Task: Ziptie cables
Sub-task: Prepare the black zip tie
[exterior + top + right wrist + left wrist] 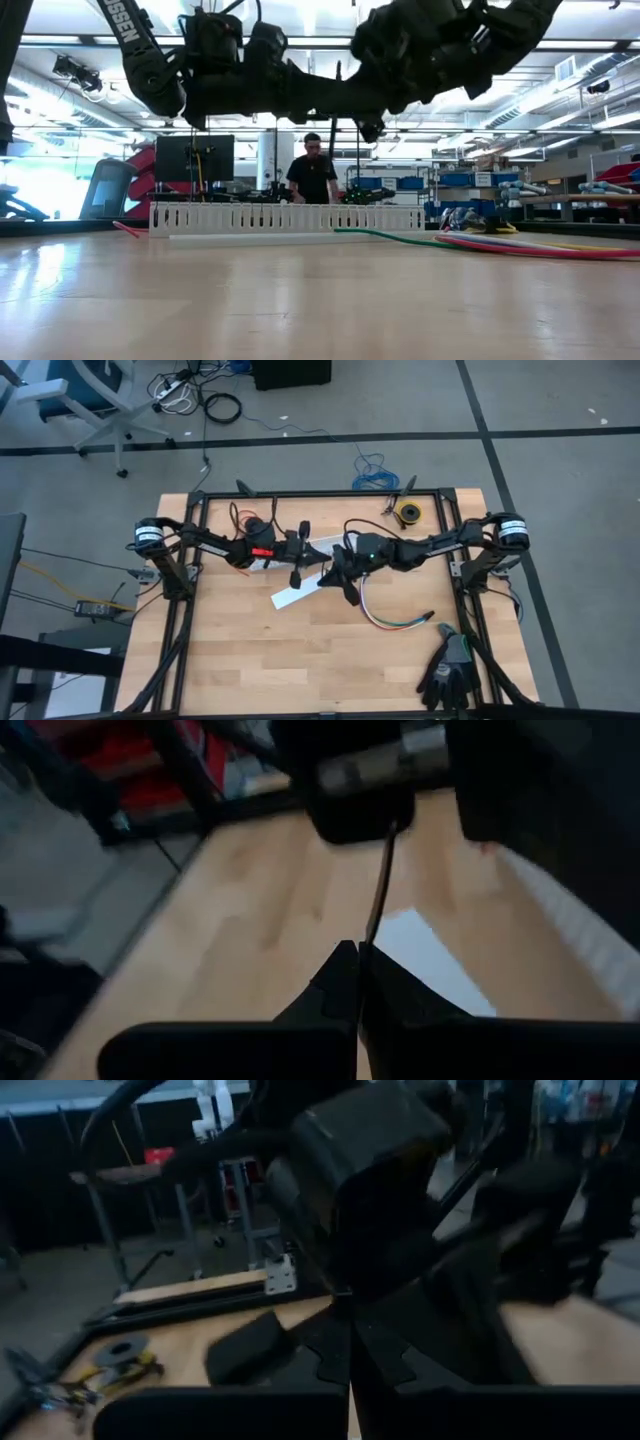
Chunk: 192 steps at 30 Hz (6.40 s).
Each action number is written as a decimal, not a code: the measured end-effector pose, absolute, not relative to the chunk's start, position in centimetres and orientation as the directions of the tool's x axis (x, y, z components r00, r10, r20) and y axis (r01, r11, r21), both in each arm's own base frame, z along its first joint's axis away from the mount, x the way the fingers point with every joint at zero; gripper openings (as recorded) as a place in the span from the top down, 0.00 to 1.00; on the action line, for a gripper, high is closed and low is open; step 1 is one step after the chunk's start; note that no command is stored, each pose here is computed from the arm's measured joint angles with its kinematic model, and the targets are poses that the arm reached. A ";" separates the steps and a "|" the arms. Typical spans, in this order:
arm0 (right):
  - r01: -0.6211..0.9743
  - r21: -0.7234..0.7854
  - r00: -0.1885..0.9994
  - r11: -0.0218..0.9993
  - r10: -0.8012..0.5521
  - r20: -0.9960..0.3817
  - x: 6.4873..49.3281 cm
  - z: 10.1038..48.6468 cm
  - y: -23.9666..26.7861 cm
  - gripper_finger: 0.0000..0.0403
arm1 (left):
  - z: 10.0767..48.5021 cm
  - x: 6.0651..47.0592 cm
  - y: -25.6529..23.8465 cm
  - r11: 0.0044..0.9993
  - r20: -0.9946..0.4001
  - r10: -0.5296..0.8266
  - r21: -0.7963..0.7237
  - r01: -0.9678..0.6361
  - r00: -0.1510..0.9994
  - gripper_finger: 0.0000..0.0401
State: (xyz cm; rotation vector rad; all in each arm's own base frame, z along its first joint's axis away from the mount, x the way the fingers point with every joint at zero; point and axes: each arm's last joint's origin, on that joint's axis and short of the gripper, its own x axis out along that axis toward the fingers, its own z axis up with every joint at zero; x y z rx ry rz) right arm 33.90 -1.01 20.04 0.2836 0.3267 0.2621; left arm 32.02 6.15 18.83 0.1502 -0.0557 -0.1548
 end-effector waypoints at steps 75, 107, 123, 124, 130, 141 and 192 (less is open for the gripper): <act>-0.303 0.606 0.912 0.735 0.408 -0.038 34.3 17.6 2.0 1.00 | 19.9 31.2 0.2 0.745 -0.014 -0.045 0.666 0.042 0.999 0.99; -0.294 0.643 0.911 0.707 0.411 -0.036 34.3 17.6 0.4 1.00 | 19.5 31.3 -0.1 0.707 -0.079 -0.011 0.704 0.064 0.997 0.99; -0.250 0.638 0.934 0.728 0.356 -0.040 34.3 17.5 -1.1 1.00 | 19.0 31.2 -1.7 0.706 -0.135 -0.014 0.700 0.105 0.991 0.99; -0.249 0.634 0.935 0.732 0.353 -0.040 34.3 17.5 -1.1 1.00 | 19.0 31.2 -1.7 0.707 -0.136 -0.003 0.700 0.098 0.991 0.99; -0.264 0.619 0.930 0.740 0.365 -0.039 34.2 17.5 -1.1 0.99 | 19.0 31.2 -1.8 0.710 -0.136 -0.001 0.698 0.097 0.991 0.99; -0.259 0.606 0.937 0.752 0.347 -0.031 34.1 17.6 -2.5 0.84 | 18.8 31.0 -2.0 0.737 -0.140 0.107 0.676 0.016 0.984 0.99; -0.320 0.685 0.867 0.655 0.494 -0.068 30.8 15.2 -6.2 0.80 | 18.5 30.4 -1.8 0.762 -0.217 0.226 0.646 -0.033 0.950 0.99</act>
